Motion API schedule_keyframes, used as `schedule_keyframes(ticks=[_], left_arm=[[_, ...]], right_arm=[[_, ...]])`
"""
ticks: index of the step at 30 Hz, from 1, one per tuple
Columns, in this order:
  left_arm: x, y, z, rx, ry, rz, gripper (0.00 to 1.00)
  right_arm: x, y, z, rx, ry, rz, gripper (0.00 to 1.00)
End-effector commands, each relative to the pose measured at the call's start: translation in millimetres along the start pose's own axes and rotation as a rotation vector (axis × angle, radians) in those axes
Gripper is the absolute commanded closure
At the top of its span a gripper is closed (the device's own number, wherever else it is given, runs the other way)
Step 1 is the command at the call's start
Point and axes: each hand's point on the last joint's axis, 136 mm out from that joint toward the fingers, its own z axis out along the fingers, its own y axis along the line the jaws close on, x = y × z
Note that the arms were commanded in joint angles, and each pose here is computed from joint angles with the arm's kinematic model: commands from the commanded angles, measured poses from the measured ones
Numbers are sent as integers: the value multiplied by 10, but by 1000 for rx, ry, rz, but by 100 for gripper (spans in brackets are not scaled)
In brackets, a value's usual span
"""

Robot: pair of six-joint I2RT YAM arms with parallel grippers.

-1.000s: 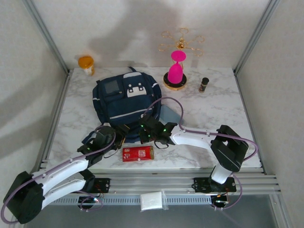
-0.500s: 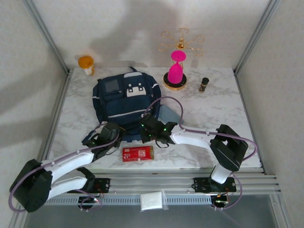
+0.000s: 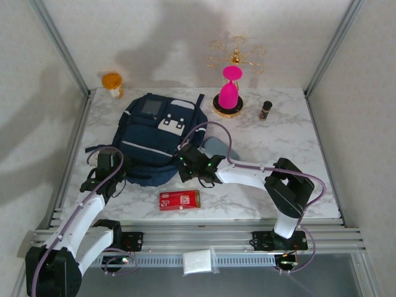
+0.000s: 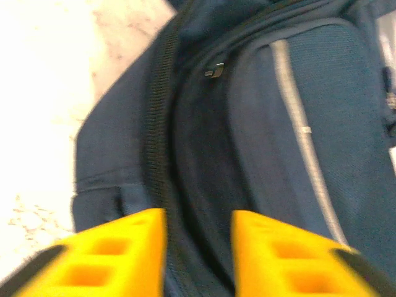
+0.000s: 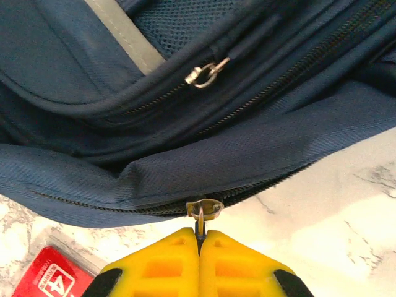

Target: Pack the student bag

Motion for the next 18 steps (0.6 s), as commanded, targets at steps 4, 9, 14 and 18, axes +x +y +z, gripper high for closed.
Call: schedule_keyframes(ticks=[4, 9, 14, 18], left_arm=[[411, -256, -311, 143, 116, -73, 30], [978, -559, -410, 294, 265, -210, 25], [1377, -757, -309, 306, 375, -274, 23], [1273, -720, -139, 289, 267, -361, 27]], right_arm=[[-97, 195, -49, -61, -41, -22, 100], [-12, 166, -38, -64, -39, -31, 100], [-13, 144, -36, -57, -47, -36, 100], [-35, 66, -9, -18, -67, -55, 100]])
